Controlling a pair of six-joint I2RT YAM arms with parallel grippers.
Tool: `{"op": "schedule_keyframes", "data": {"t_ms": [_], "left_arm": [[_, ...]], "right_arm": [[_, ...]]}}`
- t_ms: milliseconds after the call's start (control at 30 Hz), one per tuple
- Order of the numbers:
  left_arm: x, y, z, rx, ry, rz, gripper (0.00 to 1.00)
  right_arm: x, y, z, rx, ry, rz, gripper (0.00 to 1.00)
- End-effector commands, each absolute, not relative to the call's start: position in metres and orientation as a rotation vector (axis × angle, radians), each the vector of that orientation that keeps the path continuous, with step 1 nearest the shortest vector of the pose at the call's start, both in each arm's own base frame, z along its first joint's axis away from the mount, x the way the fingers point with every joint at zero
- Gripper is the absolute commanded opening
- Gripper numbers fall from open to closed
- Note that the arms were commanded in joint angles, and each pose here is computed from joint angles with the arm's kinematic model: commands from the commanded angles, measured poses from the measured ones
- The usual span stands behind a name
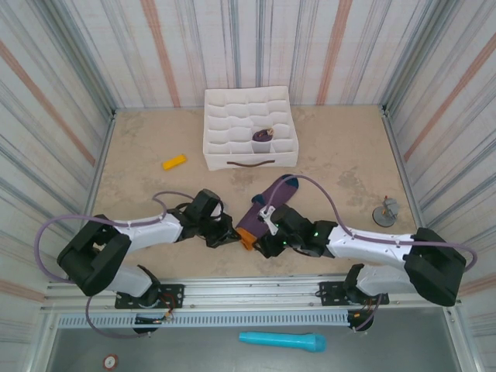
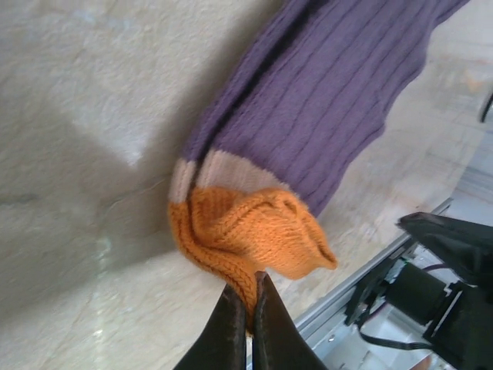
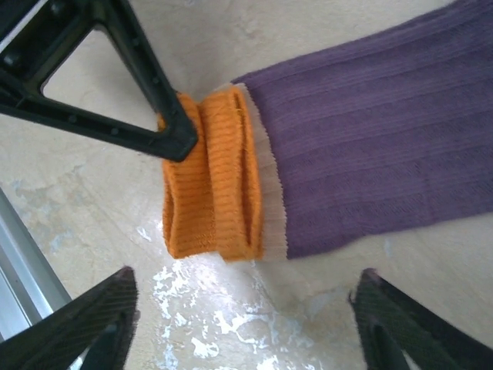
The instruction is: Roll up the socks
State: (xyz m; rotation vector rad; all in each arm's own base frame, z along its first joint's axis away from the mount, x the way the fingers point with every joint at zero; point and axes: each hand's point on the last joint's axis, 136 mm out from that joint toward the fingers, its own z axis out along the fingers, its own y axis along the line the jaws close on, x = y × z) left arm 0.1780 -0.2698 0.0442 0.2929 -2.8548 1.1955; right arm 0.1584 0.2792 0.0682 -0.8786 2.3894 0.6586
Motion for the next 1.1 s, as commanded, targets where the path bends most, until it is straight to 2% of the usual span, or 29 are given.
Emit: {"op": "schedule_keyframes", "data": {"t_ms": [0, 400, 1067], "left_arm": [[0.185, -0.282, 0.054, 0.361, -2.795, 1.272, 0.00], [0.189, -0.295, 0.047, 0.441, -2.717, 1.334, 0.00], [0.191, -0.298, 0.044, 0.476, -2.703, 1.328, 0.00]], "right_arm": [[0.161, 0.298, 0.076, -0.961, 2.331, 0.676, 0.78], [0.168, 0.312, 0.056, -1.020, 2.358, 0.626, 0.68], [0.185, 0.286, 0.040, -0.982, 2.340, 0.407, 0.66]]}}
